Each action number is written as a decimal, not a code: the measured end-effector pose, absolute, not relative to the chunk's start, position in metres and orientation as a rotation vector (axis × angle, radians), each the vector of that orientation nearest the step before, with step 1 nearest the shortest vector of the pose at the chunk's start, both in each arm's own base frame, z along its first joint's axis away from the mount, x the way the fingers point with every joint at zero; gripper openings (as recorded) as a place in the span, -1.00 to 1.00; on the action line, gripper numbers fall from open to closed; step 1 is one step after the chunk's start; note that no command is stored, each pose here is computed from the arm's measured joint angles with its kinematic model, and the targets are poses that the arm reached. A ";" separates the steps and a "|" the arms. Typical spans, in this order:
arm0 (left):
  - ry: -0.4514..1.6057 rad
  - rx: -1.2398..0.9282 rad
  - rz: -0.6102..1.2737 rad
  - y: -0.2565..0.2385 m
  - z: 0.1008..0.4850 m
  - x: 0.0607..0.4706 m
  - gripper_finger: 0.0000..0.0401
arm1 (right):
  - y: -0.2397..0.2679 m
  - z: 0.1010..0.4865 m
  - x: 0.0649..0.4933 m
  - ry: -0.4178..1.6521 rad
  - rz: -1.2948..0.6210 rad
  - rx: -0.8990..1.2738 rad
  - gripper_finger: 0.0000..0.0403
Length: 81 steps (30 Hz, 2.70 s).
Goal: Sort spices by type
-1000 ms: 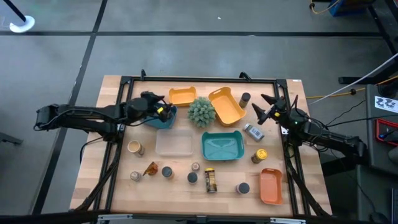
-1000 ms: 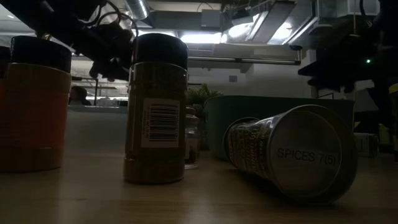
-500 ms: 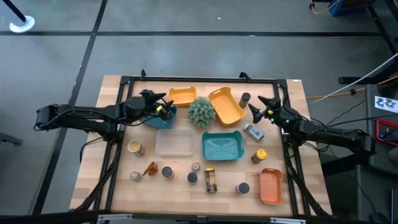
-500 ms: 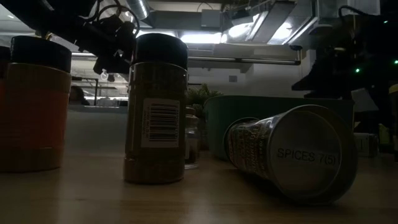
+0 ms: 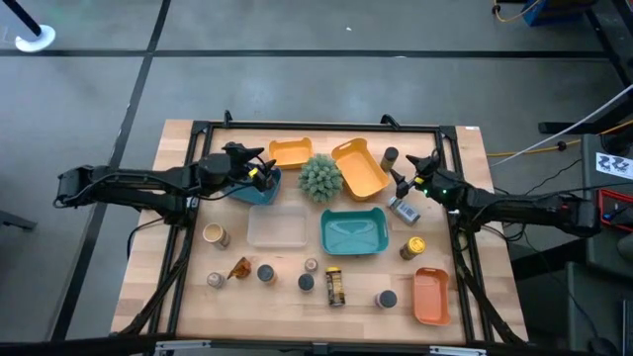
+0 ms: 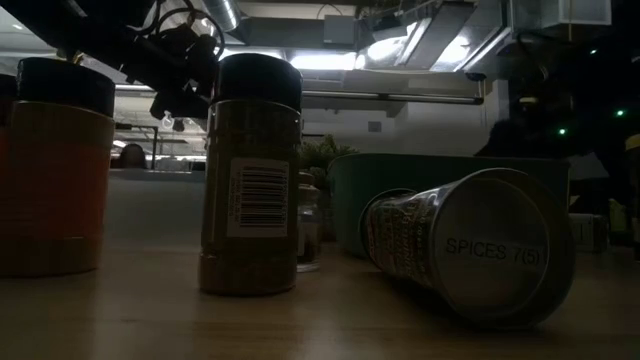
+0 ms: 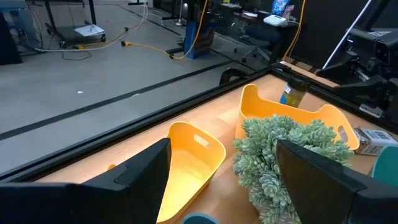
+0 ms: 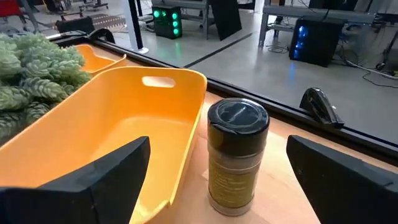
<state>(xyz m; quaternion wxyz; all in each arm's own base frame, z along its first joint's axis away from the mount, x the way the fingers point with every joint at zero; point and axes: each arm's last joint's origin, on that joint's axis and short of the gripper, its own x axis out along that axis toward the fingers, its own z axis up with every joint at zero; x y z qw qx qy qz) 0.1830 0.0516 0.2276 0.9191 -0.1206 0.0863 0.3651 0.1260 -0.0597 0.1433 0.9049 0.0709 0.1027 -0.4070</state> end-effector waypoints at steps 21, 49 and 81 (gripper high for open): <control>0.186 -0.227 0.748 0.052 0.228 0.183 0.37 | -0.070 0.137 0.147 0.229 -0.947 0.137 0.87; 0.191 -0.226 0.748 0.052 0.227 0.183 0.37 | -0.110 0.128 0.156 0.340 -0.913 0.266 0.73; 0.187 -0.229 0.748 0.052 0.227 0.183 0.37 | -0.128 0.183 0.191 0.179 -0.795 0.139 0.05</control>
